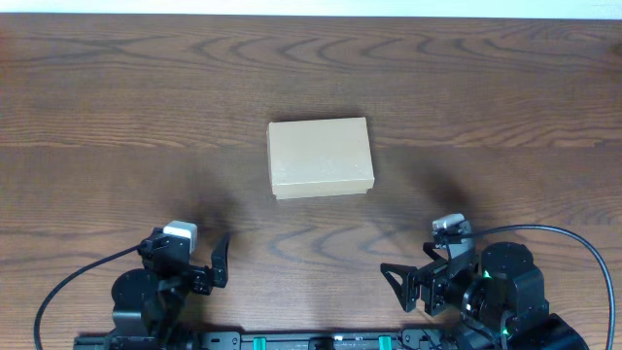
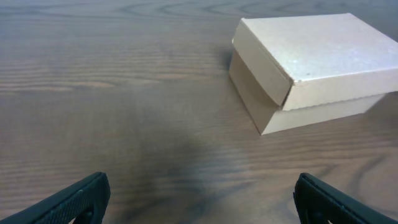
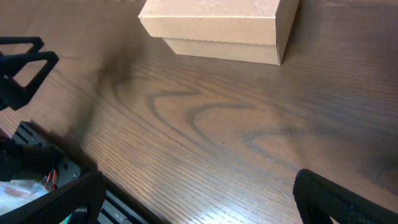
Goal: Pack container
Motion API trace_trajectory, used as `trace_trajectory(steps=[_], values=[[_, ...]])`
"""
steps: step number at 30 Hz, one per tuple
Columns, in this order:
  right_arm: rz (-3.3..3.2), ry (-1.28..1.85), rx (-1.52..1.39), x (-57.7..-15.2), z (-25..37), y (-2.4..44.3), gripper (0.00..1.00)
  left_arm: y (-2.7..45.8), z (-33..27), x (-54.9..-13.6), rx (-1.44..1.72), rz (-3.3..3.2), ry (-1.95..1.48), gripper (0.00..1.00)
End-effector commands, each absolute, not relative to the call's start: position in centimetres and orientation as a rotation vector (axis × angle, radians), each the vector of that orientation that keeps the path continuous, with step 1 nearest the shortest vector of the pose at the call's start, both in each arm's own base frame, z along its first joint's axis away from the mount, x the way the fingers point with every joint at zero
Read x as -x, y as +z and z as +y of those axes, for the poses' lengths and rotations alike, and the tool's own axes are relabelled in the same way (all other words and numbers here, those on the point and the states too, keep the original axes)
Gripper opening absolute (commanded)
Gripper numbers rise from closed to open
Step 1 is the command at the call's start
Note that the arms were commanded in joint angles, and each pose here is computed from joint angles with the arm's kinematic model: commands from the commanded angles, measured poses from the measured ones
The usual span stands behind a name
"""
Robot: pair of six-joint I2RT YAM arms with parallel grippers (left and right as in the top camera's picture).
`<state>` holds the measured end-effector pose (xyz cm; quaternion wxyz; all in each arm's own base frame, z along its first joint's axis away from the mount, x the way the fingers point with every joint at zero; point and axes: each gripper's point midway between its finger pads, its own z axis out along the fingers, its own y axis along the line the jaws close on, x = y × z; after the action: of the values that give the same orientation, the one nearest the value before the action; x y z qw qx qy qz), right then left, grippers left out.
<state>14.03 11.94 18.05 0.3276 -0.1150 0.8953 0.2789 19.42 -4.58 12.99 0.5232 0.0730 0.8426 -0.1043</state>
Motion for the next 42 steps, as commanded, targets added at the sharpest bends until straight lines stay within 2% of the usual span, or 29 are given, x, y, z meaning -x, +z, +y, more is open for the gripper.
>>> trace_trajectory(steps=[1, 8, 39, 42], values=[[2.351, 0.747, 0.299, -13.8, 12.1, 18.0, 0.99, 12.2, -4.2, -19.7, -0.136, 2.019, -0.246, 0.95], [2.351, 0.747, 0.299, -13.8, 12.1, 18.0, 0.99, 9.0, -4.3, -19.8, -0.094, 2.089, -0.282, 0.95], [2.352, 0.747, 0.3, -13.8, 12.1, 18.0, 0.99, 9.1, -4.3, -19.8, -0.087, 2.088, -0.281, 0.95], [2.318, 0.567, 0.346, -14.9, 10.5, 17.5, 0.99, 9.1, -4.3, -19.8, -0.087, 2.088, -0.282, 0.95]])
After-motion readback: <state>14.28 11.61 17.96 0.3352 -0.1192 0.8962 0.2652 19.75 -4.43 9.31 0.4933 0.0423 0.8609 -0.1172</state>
